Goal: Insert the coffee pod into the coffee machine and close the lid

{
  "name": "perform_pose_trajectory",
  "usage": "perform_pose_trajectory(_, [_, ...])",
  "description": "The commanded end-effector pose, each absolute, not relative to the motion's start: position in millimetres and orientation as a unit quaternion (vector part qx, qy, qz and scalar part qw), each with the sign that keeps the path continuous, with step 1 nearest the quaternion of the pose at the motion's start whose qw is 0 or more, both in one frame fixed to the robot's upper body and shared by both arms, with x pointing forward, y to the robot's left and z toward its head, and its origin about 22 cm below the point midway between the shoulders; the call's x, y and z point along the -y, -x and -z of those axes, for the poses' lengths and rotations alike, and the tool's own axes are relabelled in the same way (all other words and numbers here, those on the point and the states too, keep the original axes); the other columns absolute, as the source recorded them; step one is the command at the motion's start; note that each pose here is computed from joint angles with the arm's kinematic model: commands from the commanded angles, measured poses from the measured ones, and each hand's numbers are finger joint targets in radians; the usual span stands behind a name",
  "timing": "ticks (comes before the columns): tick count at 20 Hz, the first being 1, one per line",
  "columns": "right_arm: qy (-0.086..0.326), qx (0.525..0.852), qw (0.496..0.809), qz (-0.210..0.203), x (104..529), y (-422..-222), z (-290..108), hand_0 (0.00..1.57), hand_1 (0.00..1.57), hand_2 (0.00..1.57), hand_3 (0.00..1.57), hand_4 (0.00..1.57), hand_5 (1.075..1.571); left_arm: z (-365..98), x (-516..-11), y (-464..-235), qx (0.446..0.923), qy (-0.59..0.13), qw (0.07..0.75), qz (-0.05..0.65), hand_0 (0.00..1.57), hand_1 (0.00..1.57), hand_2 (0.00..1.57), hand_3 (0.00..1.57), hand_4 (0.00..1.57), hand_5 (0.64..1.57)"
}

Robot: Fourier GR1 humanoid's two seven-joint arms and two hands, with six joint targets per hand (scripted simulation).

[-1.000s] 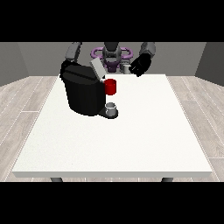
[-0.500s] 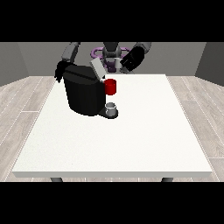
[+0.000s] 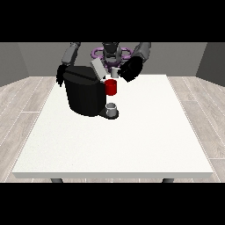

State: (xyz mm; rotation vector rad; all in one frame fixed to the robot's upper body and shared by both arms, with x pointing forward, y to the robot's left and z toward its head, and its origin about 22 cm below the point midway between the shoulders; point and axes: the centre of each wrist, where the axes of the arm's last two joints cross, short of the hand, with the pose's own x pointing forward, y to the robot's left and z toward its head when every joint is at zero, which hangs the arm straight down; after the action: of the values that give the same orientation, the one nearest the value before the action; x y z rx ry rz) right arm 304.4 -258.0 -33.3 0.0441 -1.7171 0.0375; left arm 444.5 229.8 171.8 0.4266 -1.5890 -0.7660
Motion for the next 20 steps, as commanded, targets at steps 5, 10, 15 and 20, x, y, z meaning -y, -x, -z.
perform_pose_trajectory(5, [-0.044, 0.769, 0.636, -0.039, 257, -328, 15, 0.00, 0.00, 0.00, 0.00, 0.28, 1.571, -216, -225, -453, 0.718, -0.211, 0.593, 0.298, 1.51, 1.51, 1.50, 1.43, 0.60, 1.571])
perform_pose_trajectory(10, [-0.037, 0.774, 0.632, -0.016, 276, -325, 29, 0.00, 0.00, 0.00, 0.00, 0.23, 1.571, -230, -235, -454, 0.723, -0.181, 0.598, 0.294, 1.44, 1.44, 1.48, 1.39, 0.60, 1.571])
perform_pose_trajectory(15, [-0.047, 0.791, 0.608, -0.057, 262, -339, -1, 0.00, 0.00, 0.00, 0.00, 0.27, 1.571, -243, -264, -456, 0.713, -0.238, 0.586, 0.302, 1.42, 1.42, 1.46, 1.33, 0.63, 1.571])
perform_pose_trajectory(20, [-0.040, 0.777, 0.626, -0.051, 260, -339, 14, 0.00, 0.00, 0.00, 0.00, 0.23, 1.571, -252, -245, -458, 0.714, -0.235, 0.579, 0.317, 1.48, 1.48, 1.50, 1.40, 0.70, 1.571])
